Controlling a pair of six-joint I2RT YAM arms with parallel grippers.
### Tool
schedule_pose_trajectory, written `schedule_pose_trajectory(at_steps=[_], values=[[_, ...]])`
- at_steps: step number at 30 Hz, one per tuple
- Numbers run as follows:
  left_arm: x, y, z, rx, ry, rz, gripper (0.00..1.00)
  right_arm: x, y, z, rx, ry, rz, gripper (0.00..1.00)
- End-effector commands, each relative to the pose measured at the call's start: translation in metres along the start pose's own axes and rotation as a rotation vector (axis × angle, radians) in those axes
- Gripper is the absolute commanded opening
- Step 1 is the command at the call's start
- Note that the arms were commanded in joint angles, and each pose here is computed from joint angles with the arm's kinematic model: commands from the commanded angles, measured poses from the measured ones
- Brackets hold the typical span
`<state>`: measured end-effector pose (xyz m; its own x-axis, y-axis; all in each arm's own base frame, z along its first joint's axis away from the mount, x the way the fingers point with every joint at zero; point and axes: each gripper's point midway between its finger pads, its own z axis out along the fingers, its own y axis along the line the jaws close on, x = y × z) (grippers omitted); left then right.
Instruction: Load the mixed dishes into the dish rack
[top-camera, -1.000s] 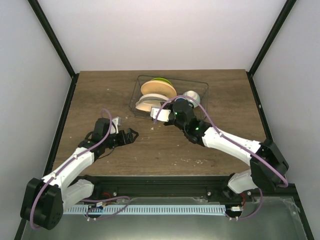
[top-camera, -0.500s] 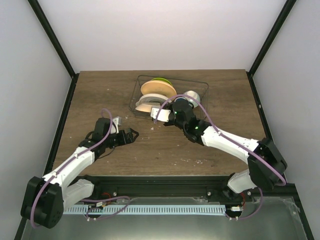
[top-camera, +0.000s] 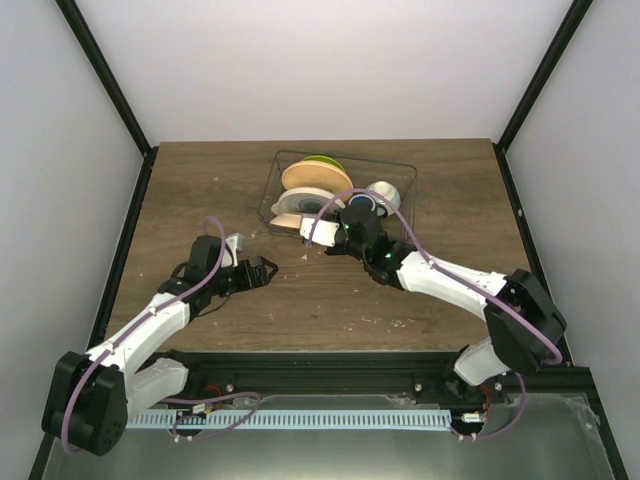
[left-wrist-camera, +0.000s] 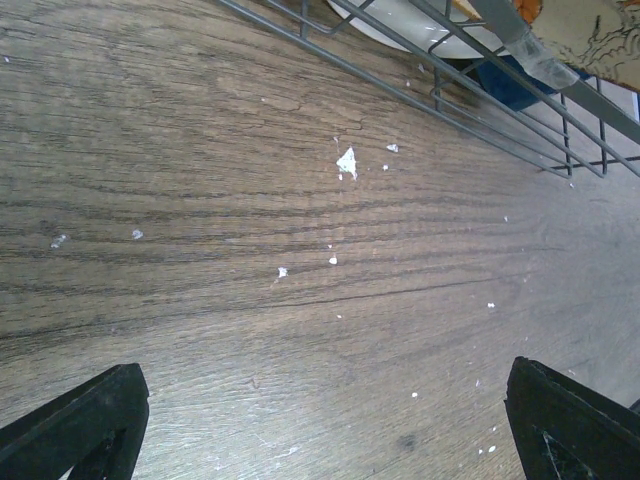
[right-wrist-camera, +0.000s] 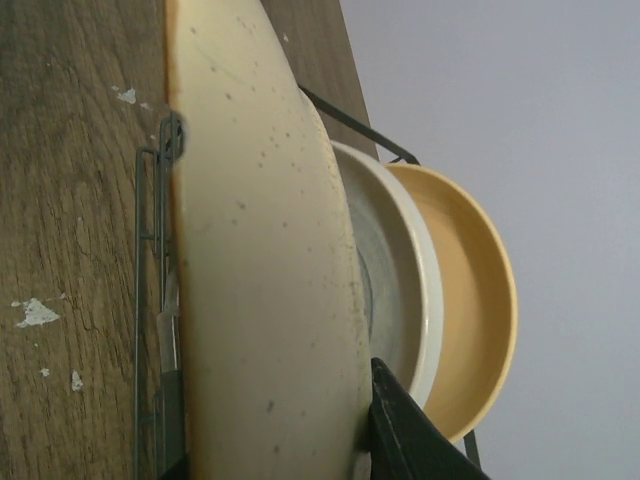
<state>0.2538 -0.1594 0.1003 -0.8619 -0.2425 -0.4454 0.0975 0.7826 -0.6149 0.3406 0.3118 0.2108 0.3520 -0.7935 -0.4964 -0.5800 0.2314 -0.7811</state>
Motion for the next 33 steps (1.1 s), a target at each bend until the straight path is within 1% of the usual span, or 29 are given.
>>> schedule_pose_trajectory(at_steps=[1,8,14,19,23,27,28,31,33], values=[[-0.001,-0.003,0.000,0.014,0.000,0.019,0.99,-0.015,-0.029,0.001,0.109,-0.063,0.038,0.01],[0.000,-0.002,0.001,0.011,0.002,0.021,0.99,-0.013,-0.027,0.005,0.077,-0.065,0.061,0.01],[-0.002,-0.005,0.001,0.019,0.002,0.020,0.99,-0.005,-0.024,0.021,-0.080,-0.030,0.149,0.01],[-0.004,-0.007,0.000,0.022,0.002,0.022,0.99,0.010,0.000,0.043,-0.196,0.039,0.166,0.01],[-0.003,-0.006,-0.001,0.020,0.005,0.021,0.99,0.014,0.009,0.051,-0.218,0.047,0.179,0.01],[-0.002,-0.006,-0.002,0.018,0.003,0.021,0.99,0.013,0.009,0.050,-0.216,0.040,0.186,0.01],[-0.003,-0.006,-0.003,0.017,0.001,0.021,0.99,0.014,0.008,0.049,-0.213,0.043,0.185,0.05],[-0.004,-0.007,-0.003,0.017,-0.004,0.020,0.99,0.014,0.005,0.045,-0.204,0.049,0.188,0.22],[-0.005,-0.008,-0.003,0.017,-0.004,0.019,0.99,0.014,-0.001,0.041,-0.179,0.052,0.198,0.30]])
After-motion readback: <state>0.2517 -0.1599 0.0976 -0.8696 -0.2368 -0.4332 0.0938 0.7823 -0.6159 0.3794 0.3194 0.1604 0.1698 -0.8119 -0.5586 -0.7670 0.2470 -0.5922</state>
